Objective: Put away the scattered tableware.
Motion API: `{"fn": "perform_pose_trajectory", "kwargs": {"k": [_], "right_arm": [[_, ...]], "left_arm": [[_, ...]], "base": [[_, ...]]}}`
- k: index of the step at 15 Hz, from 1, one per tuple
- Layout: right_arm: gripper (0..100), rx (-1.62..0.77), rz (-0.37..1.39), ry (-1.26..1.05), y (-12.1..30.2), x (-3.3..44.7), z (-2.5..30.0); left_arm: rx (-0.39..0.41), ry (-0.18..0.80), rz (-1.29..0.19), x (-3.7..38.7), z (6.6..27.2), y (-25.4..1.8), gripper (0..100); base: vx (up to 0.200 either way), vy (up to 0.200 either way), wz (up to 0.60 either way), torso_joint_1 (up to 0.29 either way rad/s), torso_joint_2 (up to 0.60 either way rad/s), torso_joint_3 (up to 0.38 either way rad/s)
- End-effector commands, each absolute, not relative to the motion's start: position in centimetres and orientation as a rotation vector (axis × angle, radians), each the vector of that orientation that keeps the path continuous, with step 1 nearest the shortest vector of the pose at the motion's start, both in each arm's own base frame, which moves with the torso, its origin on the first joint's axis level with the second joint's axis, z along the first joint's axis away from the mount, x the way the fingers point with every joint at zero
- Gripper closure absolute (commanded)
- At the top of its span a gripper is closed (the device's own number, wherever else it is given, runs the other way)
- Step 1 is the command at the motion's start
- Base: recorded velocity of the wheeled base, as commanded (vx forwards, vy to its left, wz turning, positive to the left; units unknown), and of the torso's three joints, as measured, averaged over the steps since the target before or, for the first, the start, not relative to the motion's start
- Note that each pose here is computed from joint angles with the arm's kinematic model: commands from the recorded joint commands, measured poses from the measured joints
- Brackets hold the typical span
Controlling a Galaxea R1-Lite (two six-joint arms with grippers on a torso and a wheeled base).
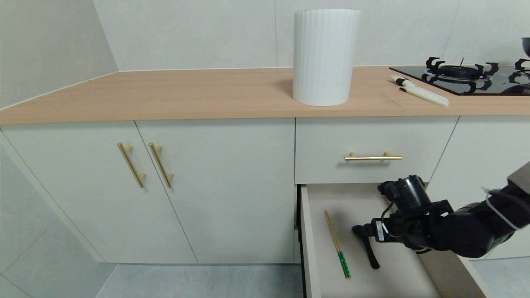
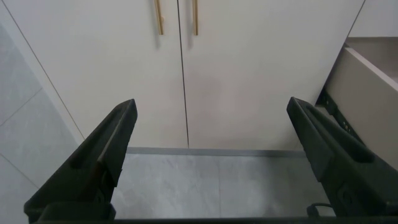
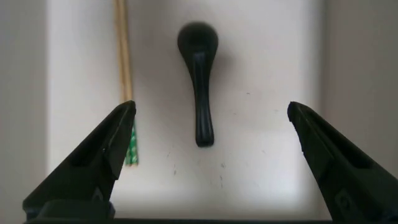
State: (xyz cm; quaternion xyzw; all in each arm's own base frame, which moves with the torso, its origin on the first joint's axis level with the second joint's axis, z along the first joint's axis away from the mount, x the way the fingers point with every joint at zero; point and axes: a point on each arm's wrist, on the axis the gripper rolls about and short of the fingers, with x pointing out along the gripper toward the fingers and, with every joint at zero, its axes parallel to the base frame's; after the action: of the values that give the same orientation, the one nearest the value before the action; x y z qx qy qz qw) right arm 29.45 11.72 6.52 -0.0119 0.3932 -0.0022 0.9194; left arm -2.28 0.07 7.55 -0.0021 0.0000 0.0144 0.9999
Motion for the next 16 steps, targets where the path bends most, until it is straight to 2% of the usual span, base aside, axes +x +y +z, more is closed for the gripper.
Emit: {"fn": "perform_pose_trajectory", "kwargs": {"k": [1, 5, 8, 16], "right_arm": [[0, 0.002, 0.029, 0.740, 11.2, 27.0, 11.7], [0, 0.010, 0.085, 0.754, 11.0, 25.3, 13.7], [0, 0.004, 0.094, 0.769, 10.9, 24.9, 13.9], [0, -0.027, 0.106, 0.801, 11.0, 24.5, 13.6]], "left_arm": [[-0.005, 0.000, 0.029, -2.3, 7.5, 0.1, 0], [-0.003, 0.000, 0.029, -2.3, 7.5, 0.1, 0], [-0.003, 0.000, 0.029, -2.3, 7.5, 0.1, 0], [-0.005, 0.000, 0.029, -2.3, 7.5, 0.1, 0]], "base": [[0.000, 0.000, 0.00, 0.000, 0.00, 0.000], [0.000, 0.000, 0.00, 0.000, 0.00, 0.000], [0.000, 0.000, 0.00, 0.000, 0.00, 0.000], [-0.200, 0.000, 0.00, 0.000, 0.00, 0.005]]}}
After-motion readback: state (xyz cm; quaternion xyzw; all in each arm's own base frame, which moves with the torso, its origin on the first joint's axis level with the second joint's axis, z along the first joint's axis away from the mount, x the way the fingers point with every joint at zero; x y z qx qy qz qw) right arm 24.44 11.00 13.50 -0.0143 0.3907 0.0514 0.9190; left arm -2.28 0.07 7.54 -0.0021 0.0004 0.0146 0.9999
